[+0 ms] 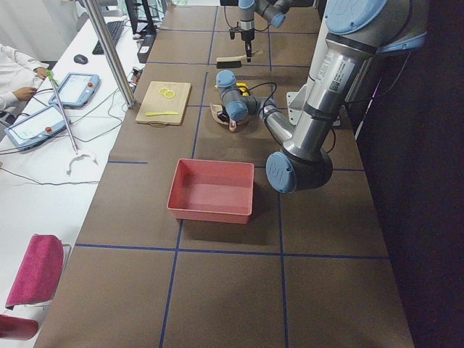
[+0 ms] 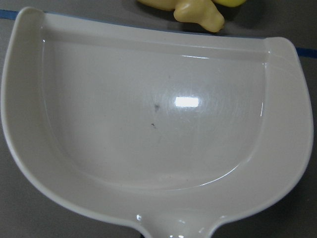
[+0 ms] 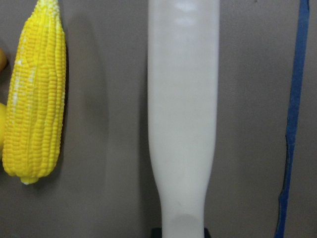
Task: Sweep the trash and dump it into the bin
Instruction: 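Lower the brush with the right gripper beside the corn cob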
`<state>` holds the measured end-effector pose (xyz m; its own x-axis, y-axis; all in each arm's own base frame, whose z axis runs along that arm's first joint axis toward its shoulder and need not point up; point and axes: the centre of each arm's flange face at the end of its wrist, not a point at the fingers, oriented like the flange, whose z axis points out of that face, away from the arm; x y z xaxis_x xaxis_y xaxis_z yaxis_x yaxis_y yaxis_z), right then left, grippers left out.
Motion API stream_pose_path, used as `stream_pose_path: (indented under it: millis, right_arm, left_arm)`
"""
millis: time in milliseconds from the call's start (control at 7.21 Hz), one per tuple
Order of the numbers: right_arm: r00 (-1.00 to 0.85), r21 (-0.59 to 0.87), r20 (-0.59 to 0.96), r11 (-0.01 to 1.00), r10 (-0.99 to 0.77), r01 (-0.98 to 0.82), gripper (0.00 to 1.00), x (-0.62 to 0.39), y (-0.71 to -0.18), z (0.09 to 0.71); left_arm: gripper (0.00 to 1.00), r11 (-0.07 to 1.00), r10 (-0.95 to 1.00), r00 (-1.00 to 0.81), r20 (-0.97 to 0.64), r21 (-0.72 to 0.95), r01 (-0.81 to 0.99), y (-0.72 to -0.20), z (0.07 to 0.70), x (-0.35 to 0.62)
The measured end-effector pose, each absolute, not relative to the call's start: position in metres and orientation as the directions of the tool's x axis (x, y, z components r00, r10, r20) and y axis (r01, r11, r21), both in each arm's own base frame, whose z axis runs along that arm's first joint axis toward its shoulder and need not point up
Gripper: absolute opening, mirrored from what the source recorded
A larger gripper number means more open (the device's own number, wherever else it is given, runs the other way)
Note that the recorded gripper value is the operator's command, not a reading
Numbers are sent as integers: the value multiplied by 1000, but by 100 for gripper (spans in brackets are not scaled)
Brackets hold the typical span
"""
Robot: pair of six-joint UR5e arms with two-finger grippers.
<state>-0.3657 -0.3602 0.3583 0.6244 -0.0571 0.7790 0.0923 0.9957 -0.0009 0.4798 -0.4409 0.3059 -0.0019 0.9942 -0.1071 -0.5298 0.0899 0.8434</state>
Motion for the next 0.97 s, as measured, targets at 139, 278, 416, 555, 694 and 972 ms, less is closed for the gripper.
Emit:
stream_pose_path:
  millis: [139, 278, 416, 555, 694, 972]
  right_arm:
    - [622, -5, 781, 995, -56, 97, 0, -370, -357, 356]
    - [616, -21, 786, 995, -43, 96, 0, -380, -352, 349]
    - [610, -48, 792, 994, -19, 93, 0, -394, -345, 341]
    - [611, -84, 792, 992, 11, 92, 0, -410, -337, 337]
    - [618, -118, 785, 989, 41, 84, 0, -427, -332, 336]
    - [635, -133, 770, 989, 63, 62, 0, -456, -330, 335]
  left_arm:
    - [0, 90, 994, -2, -107, 843, -530, -441, 306, 480]
    - [0, 90, 994, -2, -108, 843, -531, -441, 306, 480]
    - [0, 90, 994, -3, -108, 843, -531, -440, 307, 480]
    - [0, 91, 994, -2, -109, 842, -531, -441, 307, 480]
    - [0, 91, 994, -2, -108, 843, -531, -441, 307, 479]
    - [0, 90, 994, -2, -108, 843, -530, -440, 306, 479]
